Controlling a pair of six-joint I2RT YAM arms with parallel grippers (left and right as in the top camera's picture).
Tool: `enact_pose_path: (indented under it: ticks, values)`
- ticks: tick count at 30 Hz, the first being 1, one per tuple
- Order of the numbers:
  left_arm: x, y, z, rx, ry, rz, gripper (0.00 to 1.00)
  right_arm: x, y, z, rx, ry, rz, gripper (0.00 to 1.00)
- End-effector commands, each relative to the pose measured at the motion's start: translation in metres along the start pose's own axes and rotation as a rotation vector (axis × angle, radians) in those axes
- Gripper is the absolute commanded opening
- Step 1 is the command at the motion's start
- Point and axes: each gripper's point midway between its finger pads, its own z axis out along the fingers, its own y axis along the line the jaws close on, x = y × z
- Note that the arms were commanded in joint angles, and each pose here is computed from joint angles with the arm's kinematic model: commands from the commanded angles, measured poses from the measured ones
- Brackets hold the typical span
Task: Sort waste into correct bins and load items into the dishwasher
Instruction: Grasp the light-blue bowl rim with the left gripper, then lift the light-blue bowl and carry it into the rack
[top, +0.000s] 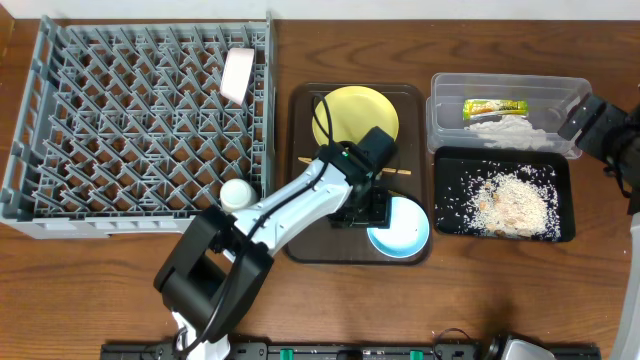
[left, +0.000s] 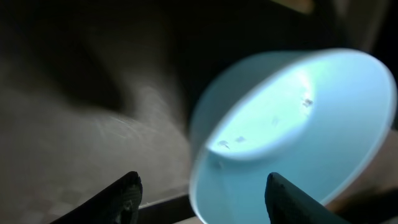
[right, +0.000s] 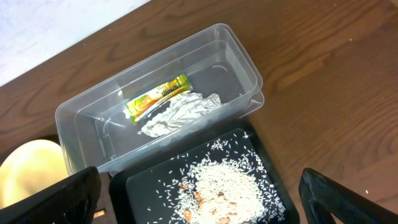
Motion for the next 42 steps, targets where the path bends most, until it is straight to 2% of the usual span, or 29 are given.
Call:
enact_pose_path:
  ticks: [1,3,4,15,19,21,22,30,35,39,42]
  values:
    - [-0.002,0.005,0.003,0.0,0.014,-0.061,0.64,-0.005,0.0,-0.005,0.001,-0.019,0.011,0.99]
    - [0.0,0.006,0.01,0.0,0.037,-0.071,0.48,-0.005,0.0,-0.005,0.001,-0.018,0.011,0.99]
    - [0.001,0.007,0.012,0.001,0.042,-0.072,0.45,-0.005,0.0,-0.005,0.001,-0.018,0.011,0.99]
    - [0.0,0.009,0.021,-0.009,0.056,-0.083,0.41,-0.005,0.0,-0.005,0.001,-0.018,0.011,0.99]
    - [0.001,0.008,0.025,-0.002,0.069,-0.085,0.24,-0.005,0.0,-0.005,0.001,-0.018,0.011,0.99]
    - [0.0,0.008,0.025,-0.002,0.069,-0.085,0.1,-0.005,0.0,-0.005,0.001,-0.018,0.011,0.99]
    - [0.0,0.008,0.025,-0.002,0.069,-0.085,0.08,-0.005,0.0,-0.005,0.001,-0.019,0.011,0.99]
    - [-0.005,0.01,0.017,0.029,0.072,-0.115,0.08,-0.005,0.0,-0.005,0.001,-0.018,0.011,0.99]
    - [-0.013,0.011,-0.014,0.053,0.019,-0.087,0.07,-0.005,0.0,-0.005,0.001,-0.018,0.011,0.99]
    - [-0.034,0.022,-0.059,-0.029,-0.185,-0.022,0.07,-0.005,0.0,-0.005,0.001,-0.019,0.011,0.99]
    - [-0.051,0.047,-0.097,-0.195,-0.366,0.029,0.08,-0.005,0.0,-0.005,0.001,-0.018,0.011,0.99]
